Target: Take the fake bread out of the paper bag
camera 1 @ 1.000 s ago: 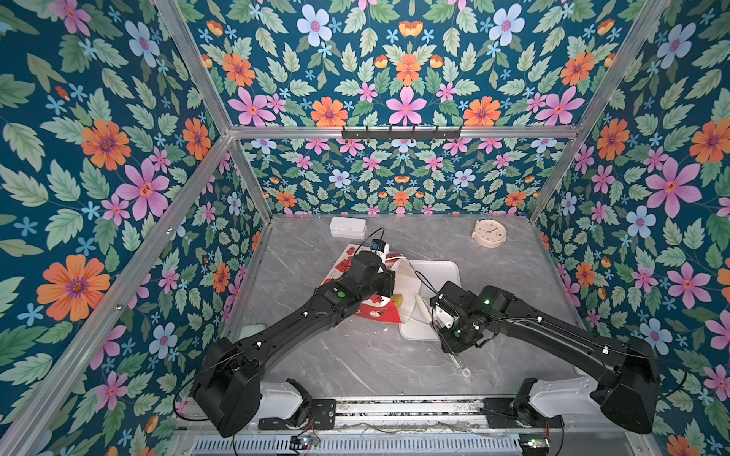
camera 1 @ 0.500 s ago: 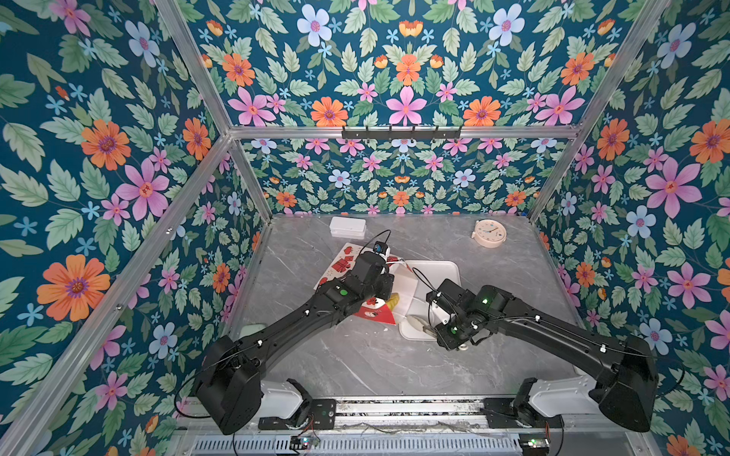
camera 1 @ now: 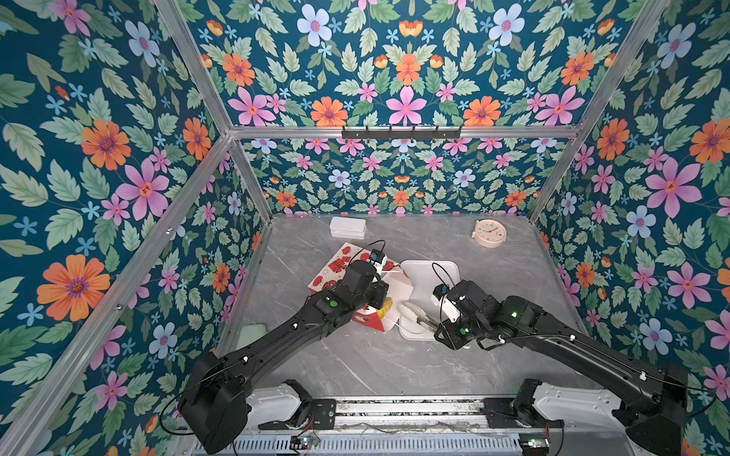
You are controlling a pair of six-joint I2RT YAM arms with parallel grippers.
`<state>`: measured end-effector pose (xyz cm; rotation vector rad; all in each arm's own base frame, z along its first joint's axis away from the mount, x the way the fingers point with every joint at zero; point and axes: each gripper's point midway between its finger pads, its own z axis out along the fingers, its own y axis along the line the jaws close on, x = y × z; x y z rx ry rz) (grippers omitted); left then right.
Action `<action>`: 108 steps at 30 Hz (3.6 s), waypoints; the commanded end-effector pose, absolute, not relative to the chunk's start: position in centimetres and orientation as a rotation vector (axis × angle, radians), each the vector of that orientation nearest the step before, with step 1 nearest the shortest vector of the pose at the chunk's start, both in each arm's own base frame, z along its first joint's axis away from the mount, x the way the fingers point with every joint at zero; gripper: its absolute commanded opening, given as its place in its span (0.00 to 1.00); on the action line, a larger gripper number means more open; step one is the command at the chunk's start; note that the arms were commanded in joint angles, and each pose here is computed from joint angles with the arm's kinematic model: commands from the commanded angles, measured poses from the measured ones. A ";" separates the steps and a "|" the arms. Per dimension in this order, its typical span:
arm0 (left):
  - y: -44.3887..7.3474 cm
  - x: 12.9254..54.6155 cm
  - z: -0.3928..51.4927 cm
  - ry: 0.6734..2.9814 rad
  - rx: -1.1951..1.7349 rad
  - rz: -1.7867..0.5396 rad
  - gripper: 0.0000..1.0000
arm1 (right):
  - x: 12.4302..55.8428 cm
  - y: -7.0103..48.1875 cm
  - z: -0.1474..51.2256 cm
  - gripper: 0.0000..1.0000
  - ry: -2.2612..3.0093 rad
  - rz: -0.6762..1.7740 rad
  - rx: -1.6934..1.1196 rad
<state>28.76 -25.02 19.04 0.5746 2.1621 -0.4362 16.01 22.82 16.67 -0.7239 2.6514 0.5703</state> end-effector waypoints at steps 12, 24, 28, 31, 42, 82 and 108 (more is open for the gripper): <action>-26.2 28.0 20.0 2.106 0.630 -0.532 0.02 | 17.8 25.4 16.7 0.40 2.510 0.595 -0.856; -26.4 27.3 20.1 2.110 0.700 -0.546 0.03 | 19.5 21.0 17.1 0.38 2.359 0.175 -1.001; -26.2 27.4 20.1 2.110 0.711 -0.531 0.04 | 19.8 20.3 16.8 0.38 2.264 -0.024 -1.112; -26.0 27.7 19.7 2.123 0.705 -0.525 0.04 | 19.5 20.2 15.9 0.37 2.200 -0.155 -1.209; -25.7 28.2 19.5 2.118 0.689 -0.549 0.05 | 18.5 21.3 16.3 0.41 2.082 -0.139 -1.326; -26.3 27.7 19.9 2.092 0.696 -0.663 0.07 | 18.7 26.9 14.0 0.43 1.886 -0.226 -1.697; -25.9 28.9 20.3 2.064 0.621 -0.622 0.07 | 17.5 24.3 17.7 0.24 2.134 -0.227 -1.559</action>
